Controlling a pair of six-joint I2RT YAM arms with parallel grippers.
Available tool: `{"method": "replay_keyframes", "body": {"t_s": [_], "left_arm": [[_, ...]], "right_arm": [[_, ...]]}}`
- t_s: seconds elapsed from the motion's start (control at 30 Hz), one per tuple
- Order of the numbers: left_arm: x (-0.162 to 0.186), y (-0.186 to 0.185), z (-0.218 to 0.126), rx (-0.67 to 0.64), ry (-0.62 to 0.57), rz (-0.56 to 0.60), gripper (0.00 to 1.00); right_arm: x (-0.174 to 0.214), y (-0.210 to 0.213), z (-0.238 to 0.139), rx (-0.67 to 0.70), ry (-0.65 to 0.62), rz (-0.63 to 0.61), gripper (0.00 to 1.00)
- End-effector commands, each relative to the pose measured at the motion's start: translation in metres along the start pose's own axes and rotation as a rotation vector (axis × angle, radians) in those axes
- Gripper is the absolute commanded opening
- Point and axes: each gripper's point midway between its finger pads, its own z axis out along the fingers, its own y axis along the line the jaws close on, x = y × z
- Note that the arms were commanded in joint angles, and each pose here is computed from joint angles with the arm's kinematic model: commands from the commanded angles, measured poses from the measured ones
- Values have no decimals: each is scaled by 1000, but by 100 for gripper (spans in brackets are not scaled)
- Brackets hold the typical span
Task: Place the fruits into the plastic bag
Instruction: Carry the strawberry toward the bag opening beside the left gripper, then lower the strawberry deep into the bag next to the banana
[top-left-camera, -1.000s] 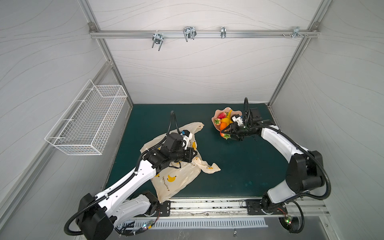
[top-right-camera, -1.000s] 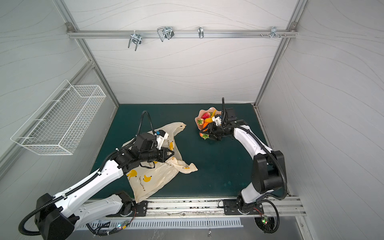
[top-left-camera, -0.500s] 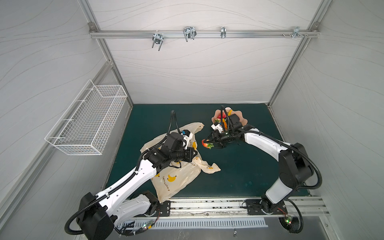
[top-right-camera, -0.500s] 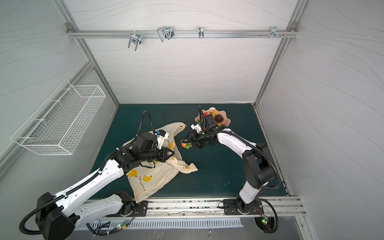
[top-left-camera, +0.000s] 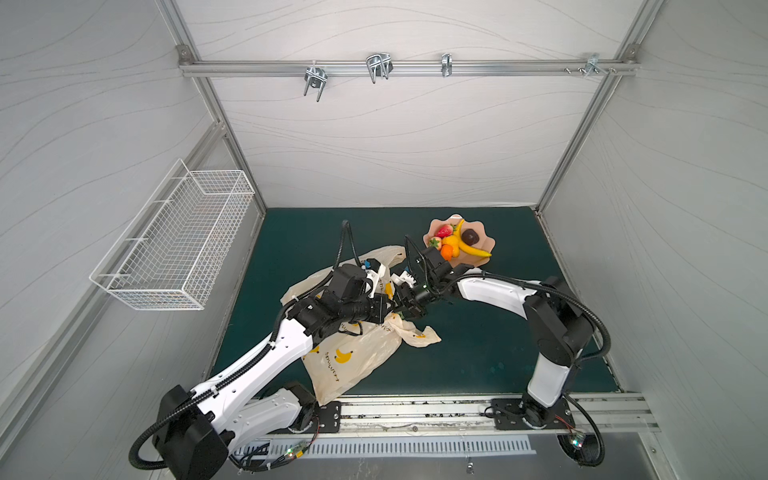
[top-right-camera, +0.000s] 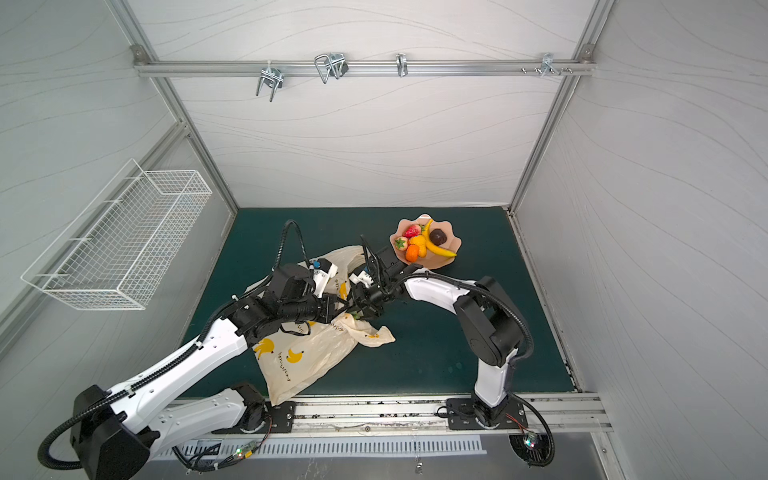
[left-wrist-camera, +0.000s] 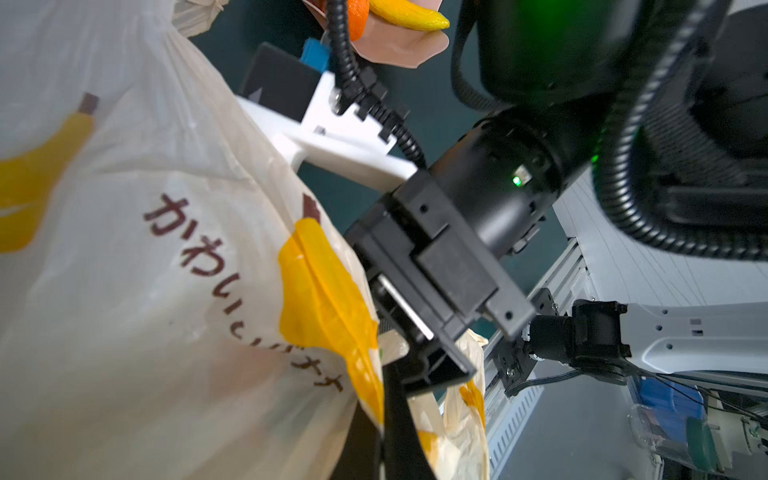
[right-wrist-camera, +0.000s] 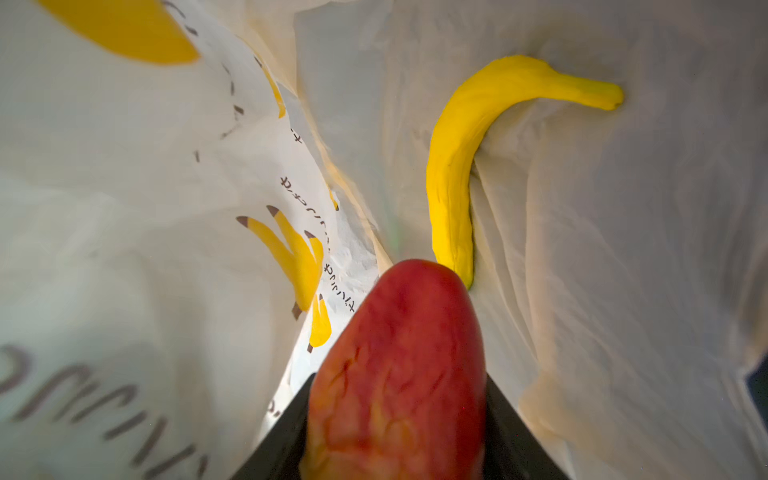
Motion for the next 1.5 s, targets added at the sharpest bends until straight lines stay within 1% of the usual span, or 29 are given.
{"method": "replay_keyframes", "body": {"t_s": [0.0,0.3,0.53,0.7,0.8,0.93,1.3,1.4,1.47], "left_arm": [[-23,-21,-8,54,-60,35,0],[-27,-27,-7,70,-69,51,0],[-25,-31,-6,83,-71,59,0],[-26,-34,-6,95,-82,65,0],[-26,-35,-6,100,-85,66,0],[-26,-35,-6,98,-85,66,0],[-26,-34,-6,93,-88,71,0],[-24,-31,-5,84,-85,71,0],[-23,-30,-5,79,-84,70,0]], "right_arm": [[7,12,17,-67,68,-13,23],[27,14,54,-120,201,-2,26],[29,10,69,-142,262,35,30],[29,3,80,-135,309,83,32],[29,6,85,-138,336,88,36],[31,6,89,-136,365,94,46],[39,7,84,-125,401,95,60],[41,7,81,-123,401,89,68],[36,6,76,-117,375,84,76]]}}
